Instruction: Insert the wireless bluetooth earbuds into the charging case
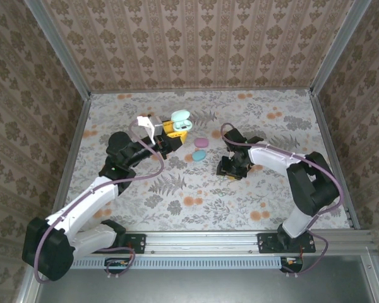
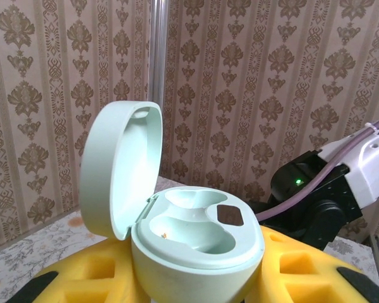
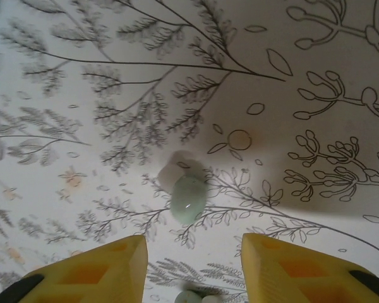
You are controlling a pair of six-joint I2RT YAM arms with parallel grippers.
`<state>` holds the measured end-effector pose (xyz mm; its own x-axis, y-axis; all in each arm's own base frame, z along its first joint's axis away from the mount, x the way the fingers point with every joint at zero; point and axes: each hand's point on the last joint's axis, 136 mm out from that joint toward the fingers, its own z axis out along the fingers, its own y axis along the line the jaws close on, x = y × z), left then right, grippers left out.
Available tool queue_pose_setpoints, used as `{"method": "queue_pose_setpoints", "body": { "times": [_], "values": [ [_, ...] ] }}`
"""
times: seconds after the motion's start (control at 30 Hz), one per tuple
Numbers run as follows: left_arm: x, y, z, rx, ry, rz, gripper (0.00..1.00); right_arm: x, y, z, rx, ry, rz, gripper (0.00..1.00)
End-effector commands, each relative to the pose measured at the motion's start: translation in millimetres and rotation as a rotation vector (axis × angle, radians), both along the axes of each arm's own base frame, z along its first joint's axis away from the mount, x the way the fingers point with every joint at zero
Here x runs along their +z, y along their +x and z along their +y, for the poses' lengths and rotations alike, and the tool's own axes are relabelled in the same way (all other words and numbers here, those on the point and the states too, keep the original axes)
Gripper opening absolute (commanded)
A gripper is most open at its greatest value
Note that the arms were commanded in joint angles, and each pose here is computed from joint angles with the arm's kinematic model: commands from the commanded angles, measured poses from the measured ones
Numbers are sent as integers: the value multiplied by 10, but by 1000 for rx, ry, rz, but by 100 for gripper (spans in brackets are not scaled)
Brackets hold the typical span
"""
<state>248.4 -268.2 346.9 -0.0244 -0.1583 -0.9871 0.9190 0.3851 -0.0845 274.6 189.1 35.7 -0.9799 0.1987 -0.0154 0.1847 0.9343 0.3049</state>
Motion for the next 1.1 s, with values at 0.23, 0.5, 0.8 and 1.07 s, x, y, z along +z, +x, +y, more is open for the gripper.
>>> {"method": "queue_pose_setpoints", "body": {
  "times": [0.23,0.5,0.8,1.07],
  "values": [
    [217,-17,72,26,-13,-70,25,-58,140,155,32,-11,-19,44],
    [224,-12,68,25,-10,-72,25,-84,98,287,40,3,21,44],
    [216,-8,75,29,-7,-69,25,-46,-13,291,43,-56,29,45],
    [228,-23,83,29,-5,-74,25,46,205,254,138,-143,-38,48]
  ]
}}
